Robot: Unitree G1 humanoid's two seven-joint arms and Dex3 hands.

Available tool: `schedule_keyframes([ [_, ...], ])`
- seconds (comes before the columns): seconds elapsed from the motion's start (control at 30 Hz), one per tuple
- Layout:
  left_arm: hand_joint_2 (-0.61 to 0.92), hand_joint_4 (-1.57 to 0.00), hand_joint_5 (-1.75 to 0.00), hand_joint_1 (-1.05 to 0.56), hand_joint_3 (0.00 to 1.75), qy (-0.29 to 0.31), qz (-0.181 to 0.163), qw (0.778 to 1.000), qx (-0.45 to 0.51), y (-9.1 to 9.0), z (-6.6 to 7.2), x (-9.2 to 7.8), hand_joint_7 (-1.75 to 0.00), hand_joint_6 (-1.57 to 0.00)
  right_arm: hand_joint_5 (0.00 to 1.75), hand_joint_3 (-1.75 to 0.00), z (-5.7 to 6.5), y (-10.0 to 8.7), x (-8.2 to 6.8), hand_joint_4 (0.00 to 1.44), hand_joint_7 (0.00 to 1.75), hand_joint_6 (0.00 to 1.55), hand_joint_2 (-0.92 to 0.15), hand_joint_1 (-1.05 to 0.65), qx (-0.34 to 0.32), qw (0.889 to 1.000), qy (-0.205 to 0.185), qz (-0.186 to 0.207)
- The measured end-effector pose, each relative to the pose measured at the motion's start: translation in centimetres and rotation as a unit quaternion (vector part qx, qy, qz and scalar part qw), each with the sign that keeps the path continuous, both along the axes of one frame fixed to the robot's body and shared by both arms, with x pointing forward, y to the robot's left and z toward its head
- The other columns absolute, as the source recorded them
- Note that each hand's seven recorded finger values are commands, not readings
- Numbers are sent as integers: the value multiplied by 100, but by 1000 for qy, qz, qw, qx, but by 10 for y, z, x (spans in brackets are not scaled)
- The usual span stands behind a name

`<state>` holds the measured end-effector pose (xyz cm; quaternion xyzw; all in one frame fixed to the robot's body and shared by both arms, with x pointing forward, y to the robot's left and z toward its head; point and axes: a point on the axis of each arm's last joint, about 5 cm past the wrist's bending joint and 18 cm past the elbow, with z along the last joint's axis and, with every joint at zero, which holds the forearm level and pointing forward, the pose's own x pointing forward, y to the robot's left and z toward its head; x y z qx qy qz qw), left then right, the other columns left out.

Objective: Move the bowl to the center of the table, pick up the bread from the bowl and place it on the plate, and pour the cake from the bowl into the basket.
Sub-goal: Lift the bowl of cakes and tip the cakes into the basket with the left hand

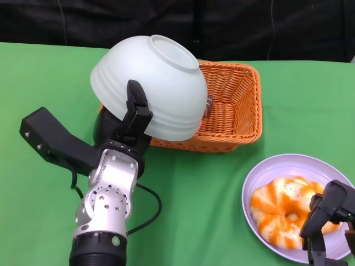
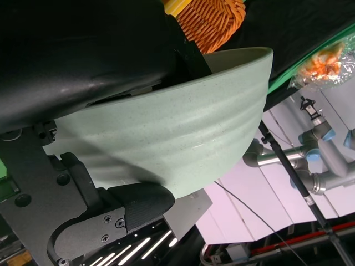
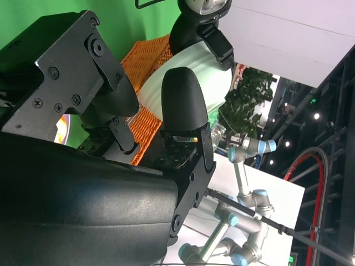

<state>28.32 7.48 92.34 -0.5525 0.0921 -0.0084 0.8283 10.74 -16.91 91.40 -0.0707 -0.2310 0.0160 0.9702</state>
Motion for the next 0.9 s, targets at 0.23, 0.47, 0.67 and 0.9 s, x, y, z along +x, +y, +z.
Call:
schedule_keyframes([
  [0.23, 26, -112, -175, -33, 172, -95, -51, 994, -29, -4, 2, 0, -175, -91, 175, -165, 0, 0, 1, 93, 164, 76, -31, 10, 0, 1000, 3, 0],
  [0.47, 24, -110, -175, -35, 172, -158, -76, 983, -46, -5, 2, 0, -175, -89, 175, -164, 0, 0, 1, 93, 164, 76, -30, 10, -2, 1000, 6, 1],
  [0.67, 26, -109, -175, -35, 169, -191, -89, 975, -70, -4, 2, 0, -175, -89, 175, -165, 0, -1, 1, 93, 164, 76, -30, 10, -3, 1000, 6, 2],
  [0.9, 28, -108, -175, -35, 164, -215, -107, 966, -96, -4, 1, -1, -175, -87, 175, -166, 0, -1, 1, 92, 163, 77, -30, 11, -4, 1000, 5, 2],
])
